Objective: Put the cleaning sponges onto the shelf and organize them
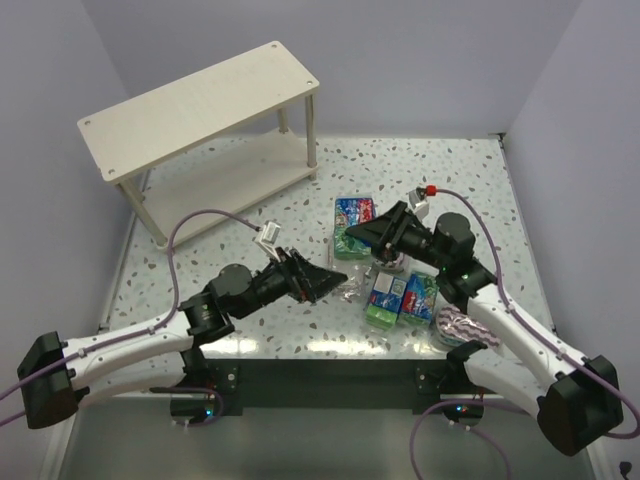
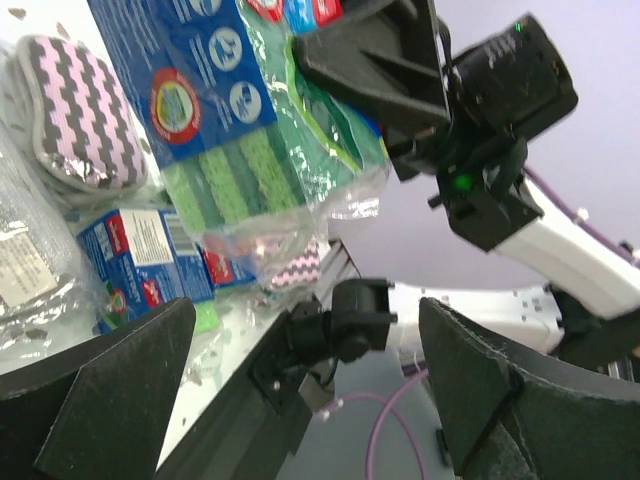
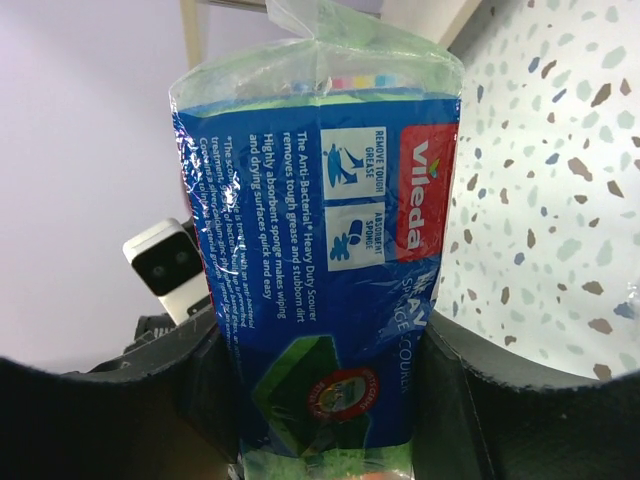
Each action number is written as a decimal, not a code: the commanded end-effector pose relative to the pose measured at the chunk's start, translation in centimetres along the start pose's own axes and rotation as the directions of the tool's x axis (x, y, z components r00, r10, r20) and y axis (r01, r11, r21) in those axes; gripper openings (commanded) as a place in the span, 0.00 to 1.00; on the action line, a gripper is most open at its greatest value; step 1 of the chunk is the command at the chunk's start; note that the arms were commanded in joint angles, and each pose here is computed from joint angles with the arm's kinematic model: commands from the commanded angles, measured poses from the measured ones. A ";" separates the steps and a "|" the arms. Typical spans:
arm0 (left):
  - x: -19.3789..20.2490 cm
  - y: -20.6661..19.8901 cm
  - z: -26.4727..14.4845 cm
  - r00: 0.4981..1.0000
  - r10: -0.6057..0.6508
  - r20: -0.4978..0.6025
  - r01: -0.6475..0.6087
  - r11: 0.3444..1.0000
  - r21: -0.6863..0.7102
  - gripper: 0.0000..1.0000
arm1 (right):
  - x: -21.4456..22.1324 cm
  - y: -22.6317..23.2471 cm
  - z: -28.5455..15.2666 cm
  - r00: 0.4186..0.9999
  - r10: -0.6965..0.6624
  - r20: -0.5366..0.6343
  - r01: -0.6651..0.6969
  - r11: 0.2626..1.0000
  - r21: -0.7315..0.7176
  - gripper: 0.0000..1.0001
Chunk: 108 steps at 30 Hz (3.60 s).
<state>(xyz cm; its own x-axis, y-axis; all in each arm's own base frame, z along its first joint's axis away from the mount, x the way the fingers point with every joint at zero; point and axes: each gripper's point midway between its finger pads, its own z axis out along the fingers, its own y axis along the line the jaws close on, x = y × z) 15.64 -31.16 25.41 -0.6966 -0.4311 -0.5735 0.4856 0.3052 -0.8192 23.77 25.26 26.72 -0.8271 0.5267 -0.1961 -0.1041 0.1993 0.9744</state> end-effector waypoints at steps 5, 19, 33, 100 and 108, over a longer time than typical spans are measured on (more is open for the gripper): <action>-6.0 -2.3 1.5 0.949 -0.055 0.312 0.064 0.998 -0.020 1.00 | 0.4 2.3 -1.0 1.000 0.001 0.004 -0.001 0.996 -0.086 0.57; -5.0 -1.9 4.0 0.942 -0.118 0.313 0.131 0.991 -0.024 1.00 | 0.9 1.8 -1.4 0.999 0.034 0.001 -0.033 0.994 -0.109 0.59; -5.1 -0.6 3.0 0.954 -0.040 0.298 0.083 0.988 -0.132 0.51 | 0.6 0.4 -1.7 0.996 -0.085 0.014 0.085 0.996 0.013 0.61; -9.5 7.8 -10.0 0.950 0.307 -0.055 -0.240 0.605 -0.759 0.66 | 2.6 -5.1 -4.4 0.930 -0.299 -0.213 0.353 0.887 0.299 0.98; -11.6 7.0 -15.6 0.946 0.284 0.158 -0.049 0.606 -0.794 0.86 | 11.2 -6.5 -0.2 0.703 -0.487 -0.518 0.671 0.696 0.256 0.98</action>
<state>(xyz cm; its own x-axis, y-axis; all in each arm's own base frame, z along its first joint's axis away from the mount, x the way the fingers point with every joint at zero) 19.35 -13.44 25.31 -0.5022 -0.3648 -0.7841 -0.0039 0.9076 -0.4197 15.79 27.39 17.60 -0.9016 -0.0119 -0.4325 -0.3228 0.6841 0.6541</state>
